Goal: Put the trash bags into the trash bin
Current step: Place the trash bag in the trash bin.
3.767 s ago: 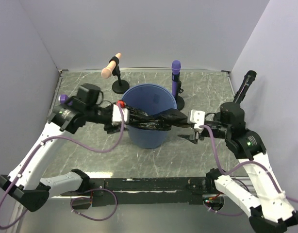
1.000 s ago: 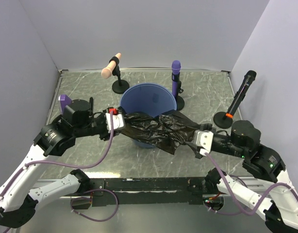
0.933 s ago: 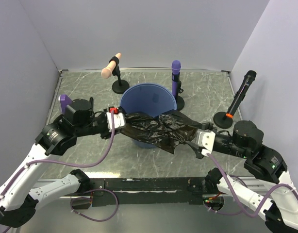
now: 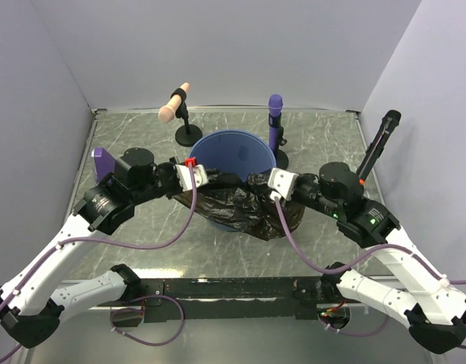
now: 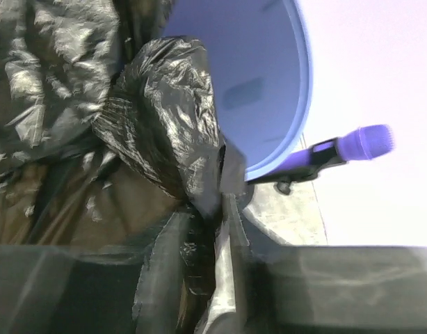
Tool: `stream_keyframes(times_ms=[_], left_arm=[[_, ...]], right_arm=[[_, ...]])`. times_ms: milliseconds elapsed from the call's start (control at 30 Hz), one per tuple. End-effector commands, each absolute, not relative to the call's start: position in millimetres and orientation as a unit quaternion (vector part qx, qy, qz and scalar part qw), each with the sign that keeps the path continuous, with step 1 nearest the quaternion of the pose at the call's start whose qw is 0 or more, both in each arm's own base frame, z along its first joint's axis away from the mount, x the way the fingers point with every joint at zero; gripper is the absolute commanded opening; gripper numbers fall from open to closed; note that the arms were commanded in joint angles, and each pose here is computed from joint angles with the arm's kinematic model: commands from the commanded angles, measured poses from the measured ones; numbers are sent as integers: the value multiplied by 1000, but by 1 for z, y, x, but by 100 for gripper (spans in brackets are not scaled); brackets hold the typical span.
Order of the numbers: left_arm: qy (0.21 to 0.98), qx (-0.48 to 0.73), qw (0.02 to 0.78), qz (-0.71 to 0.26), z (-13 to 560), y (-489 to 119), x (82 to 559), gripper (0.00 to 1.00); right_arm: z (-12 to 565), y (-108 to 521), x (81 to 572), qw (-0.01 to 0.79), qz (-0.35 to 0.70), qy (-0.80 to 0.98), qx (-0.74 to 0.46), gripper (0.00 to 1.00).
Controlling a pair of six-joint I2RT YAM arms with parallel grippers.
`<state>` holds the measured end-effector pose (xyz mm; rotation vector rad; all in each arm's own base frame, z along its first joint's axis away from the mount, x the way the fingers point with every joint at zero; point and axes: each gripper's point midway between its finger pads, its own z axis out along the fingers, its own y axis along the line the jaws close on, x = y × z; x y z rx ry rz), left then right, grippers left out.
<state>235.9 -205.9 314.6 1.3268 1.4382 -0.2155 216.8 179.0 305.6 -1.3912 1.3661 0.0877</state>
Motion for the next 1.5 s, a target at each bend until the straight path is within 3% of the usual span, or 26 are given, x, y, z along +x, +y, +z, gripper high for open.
stream_keyframes(times_ms=[0, 100, 533, 967, 1467], left_arm=[[600, 515, 611, -27, 342, -197, 270, 1], [623, 477, 620, -18, 347, -195, 294, 1], [658, 369, 656, 4, 350, -199, 378, 1], [604, 375, 702, -45, 371, -229, 404, 1], [609, 400, 664, -170, 353, -256, 436, 1]], right_arm=[[334, 183, 238, 610, 28, 578, -541, 17], [333, 186, 255, 595, 69, 619, -508, 8], [340, 198, 338, 584, 165, 682, -408, 7], [349, 219, 364, 559, 273, 684, -381, 8], [332, 238, 416, 517, 351, 702, -343, 12]])
